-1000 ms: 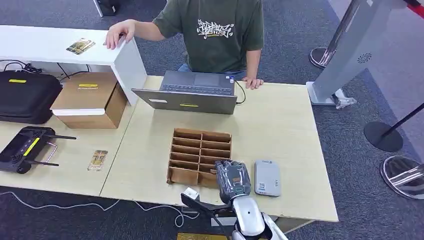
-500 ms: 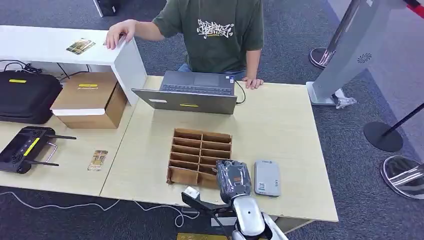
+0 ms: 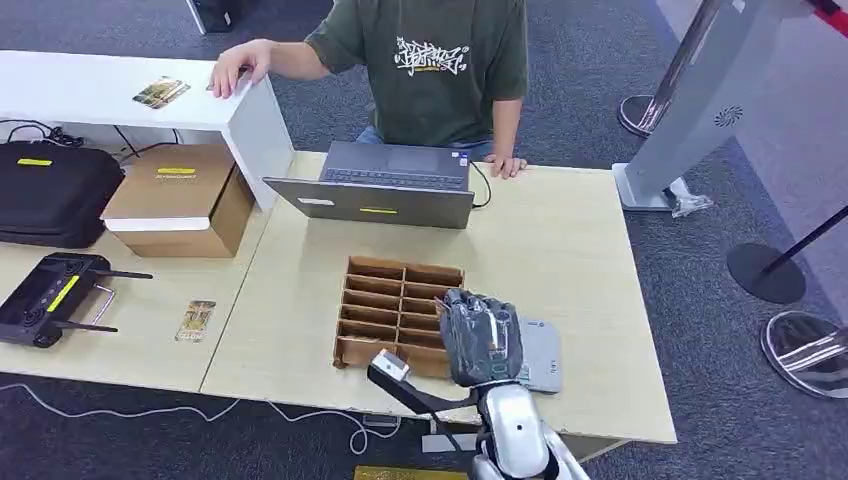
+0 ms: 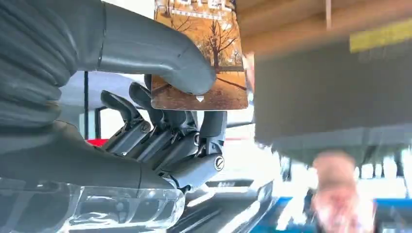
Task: Pass the card to the sensor for recognition and then transmit it.
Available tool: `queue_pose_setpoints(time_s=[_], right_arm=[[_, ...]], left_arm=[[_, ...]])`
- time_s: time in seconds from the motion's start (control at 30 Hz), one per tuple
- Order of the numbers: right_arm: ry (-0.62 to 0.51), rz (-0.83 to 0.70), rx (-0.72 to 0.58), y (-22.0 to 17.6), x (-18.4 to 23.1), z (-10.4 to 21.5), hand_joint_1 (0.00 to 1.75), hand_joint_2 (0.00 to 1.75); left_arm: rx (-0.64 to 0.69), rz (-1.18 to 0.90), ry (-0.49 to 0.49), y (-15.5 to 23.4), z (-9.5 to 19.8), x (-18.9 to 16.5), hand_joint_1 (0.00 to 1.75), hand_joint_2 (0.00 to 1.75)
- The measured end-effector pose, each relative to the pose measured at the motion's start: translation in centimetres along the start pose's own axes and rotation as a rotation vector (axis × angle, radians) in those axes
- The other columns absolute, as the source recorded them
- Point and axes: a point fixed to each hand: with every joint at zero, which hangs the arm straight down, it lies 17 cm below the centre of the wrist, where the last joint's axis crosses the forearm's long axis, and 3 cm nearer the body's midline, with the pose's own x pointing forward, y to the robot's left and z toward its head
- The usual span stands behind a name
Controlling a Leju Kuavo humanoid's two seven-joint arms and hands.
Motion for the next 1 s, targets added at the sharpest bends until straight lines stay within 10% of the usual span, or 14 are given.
queue_pose_setpoints(time_s=[0.5,1.0], right_arm=[[0.027,-0.181,-0.356,-10.8,-2.7,1.8,1.75,1.75],[0.195,-0.637,-0.468,-12.3,-9.5,2.9,1.71,1.75]], left_arm=[[0.005,0.003,-0.010,0.2,-0.1,0.1,0.00,0.00],[0.003,0.042,0.011,0.3,-0.2,-0.3,0.00,0.00]])
